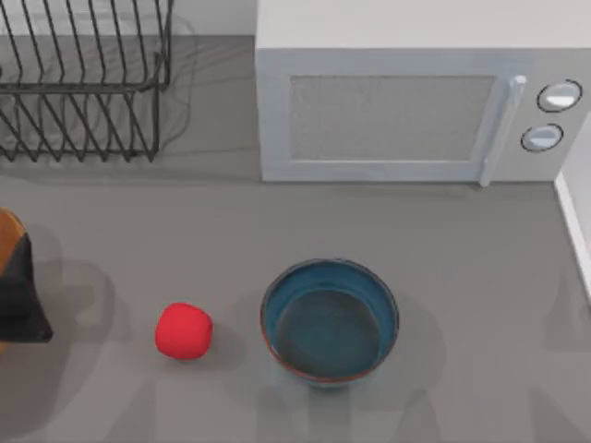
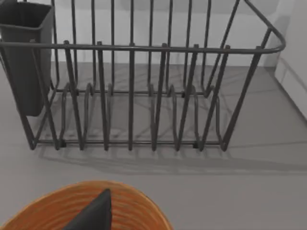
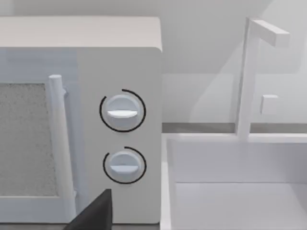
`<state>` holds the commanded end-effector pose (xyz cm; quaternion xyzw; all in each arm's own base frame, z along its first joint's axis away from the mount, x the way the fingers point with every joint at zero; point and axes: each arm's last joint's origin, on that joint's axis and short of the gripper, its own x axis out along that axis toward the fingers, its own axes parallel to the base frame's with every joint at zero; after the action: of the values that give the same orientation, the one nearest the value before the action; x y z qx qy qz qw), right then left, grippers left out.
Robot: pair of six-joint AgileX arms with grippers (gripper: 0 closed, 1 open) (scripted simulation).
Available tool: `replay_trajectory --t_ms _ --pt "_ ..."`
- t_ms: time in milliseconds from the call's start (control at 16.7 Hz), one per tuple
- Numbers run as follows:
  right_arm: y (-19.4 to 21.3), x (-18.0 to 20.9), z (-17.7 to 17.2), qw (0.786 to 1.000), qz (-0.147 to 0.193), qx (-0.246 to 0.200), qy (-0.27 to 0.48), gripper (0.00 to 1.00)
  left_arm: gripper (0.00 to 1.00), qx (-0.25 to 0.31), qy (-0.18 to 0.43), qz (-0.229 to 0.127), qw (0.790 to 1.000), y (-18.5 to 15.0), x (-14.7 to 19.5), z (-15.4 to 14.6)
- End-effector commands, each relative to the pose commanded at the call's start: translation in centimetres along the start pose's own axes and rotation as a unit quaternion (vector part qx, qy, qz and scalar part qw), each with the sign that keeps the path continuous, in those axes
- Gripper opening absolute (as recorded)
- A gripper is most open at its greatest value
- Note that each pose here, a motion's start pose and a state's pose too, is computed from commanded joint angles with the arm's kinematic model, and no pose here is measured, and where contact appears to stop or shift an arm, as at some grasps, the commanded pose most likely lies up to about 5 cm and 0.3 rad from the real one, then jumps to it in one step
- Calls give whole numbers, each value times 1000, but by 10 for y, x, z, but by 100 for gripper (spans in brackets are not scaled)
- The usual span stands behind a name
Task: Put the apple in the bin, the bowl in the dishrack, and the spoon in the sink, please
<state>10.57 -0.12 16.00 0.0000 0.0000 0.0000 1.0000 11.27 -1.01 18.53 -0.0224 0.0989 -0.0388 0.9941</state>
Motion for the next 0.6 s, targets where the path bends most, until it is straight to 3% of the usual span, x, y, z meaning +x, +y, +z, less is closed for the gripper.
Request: replay_trajectory --t_ms 300,600 --pt "0 0 0 1000 0 0 0 100 100 -14 199 -41 979 -21 31 34" --pt "0 0 0 1000 0 0 0 100 100 6 410 -56 910 -59 87 47"
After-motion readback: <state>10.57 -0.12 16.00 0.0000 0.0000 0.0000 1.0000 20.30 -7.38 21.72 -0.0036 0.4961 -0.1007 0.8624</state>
